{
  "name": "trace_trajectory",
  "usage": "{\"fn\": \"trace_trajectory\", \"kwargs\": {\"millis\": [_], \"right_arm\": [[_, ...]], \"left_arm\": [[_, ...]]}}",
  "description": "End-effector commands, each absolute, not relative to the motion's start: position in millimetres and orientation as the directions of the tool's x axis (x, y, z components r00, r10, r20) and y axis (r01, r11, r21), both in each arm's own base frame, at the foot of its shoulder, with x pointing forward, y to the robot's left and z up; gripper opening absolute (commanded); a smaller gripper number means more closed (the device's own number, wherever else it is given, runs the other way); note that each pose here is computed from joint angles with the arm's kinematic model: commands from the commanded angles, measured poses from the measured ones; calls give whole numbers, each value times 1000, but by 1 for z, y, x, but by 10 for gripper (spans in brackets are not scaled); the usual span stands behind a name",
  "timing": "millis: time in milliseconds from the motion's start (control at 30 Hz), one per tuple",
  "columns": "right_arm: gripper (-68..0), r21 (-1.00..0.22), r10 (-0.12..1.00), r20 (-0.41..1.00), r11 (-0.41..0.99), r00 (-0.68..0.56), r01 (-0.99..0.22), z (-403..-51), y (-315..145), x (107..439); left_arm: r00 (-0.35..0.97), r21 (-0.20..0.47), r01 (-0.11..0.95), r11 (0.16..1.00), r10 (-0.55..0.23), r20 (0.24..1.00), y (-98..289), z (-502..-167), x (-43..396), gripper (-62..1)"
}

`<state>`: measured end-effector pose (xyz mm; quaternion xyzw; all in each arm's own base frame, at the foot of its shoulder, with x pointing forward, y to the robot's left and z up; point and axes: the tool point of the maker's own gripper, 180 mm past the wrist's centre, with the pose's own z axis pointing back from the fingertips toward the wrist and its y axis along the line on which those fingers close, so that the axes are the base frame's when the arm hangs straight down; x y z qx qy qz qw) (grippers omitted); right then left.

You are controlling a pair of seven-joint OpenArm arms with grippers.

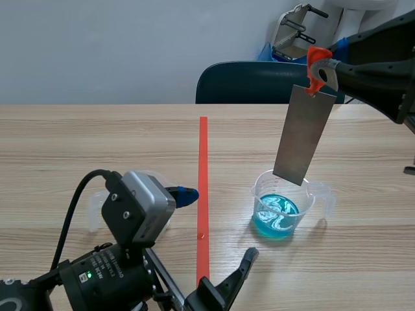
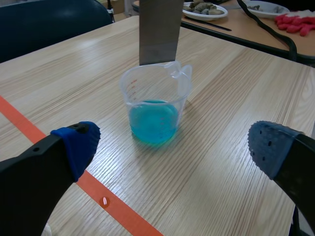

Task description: Do the redox reaction experiment

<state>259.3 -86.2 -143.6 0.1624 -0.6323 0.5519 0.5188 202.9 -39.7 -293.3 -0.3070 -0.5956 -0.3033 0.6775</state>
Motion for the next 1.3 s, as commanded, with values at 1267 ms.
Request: {"fn": "trace_trajectory", "kwargs": {"millis": [1267], "right_arm": [[-667,-544,355,829,336,-431,-769,-135,-86,260]], "left_arm": [[86,-44,757,652,-32,996,-38,-288,206,14]]}}
